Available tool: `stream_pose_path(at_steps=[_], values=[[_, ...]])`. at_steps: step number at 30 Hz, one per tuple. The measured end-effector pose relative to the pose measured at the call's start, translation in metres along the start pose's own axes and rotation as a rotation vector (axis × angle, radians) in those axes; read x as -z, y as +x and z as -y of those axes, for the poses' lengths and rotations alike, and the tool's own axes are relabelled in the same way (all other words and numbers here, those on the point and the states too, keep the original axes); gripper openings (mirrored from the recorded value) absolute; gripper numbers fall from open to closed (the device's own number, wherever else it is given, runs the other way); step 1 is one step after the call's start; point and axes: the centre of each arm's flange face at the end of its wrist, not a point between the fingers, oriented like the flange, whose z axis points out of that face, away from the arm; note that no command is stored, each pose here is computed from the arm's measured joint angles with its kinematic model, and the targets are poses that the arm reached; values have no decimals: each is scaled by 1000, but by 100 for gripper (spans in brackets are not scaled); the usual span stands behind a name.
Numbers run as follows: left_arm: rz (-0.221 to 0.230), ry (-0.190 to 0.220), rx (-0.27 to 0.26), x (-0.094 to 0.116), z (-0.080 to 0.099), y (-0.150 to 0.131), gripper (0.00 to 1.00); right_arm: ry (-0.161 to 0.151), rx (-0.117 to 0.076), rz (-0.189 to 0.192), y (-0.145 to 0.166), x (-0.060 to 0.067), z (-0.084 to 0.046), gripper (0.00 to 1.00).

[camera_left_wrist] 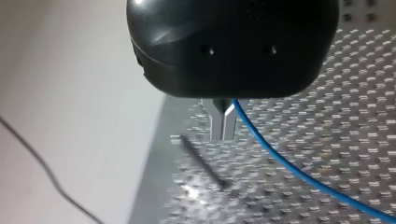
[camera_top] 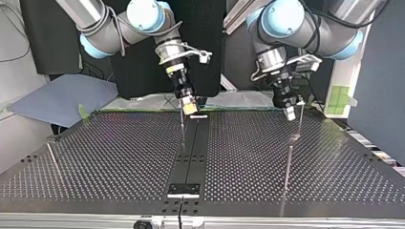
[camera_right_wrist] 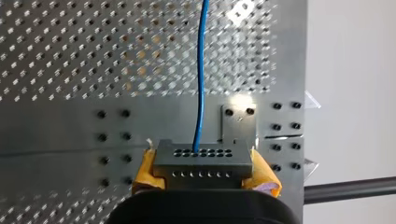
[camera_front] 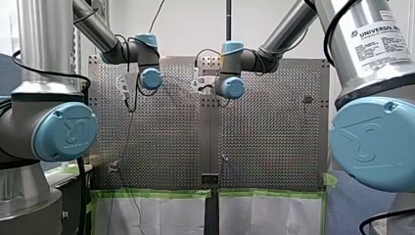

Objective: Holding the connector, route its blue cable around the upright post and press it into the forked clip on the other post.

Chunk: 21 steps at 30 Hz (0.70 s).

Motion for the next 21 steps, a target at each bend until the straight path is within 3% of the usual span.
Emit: stream_pose_path(at_steps=[12,21], values=[[89,3,51,-16,9,-87,0,50,-39,-60,34,-25,5,0],[89,26,45,-38,18,-114,0,70,-67,-120,64,-45,7,0]])
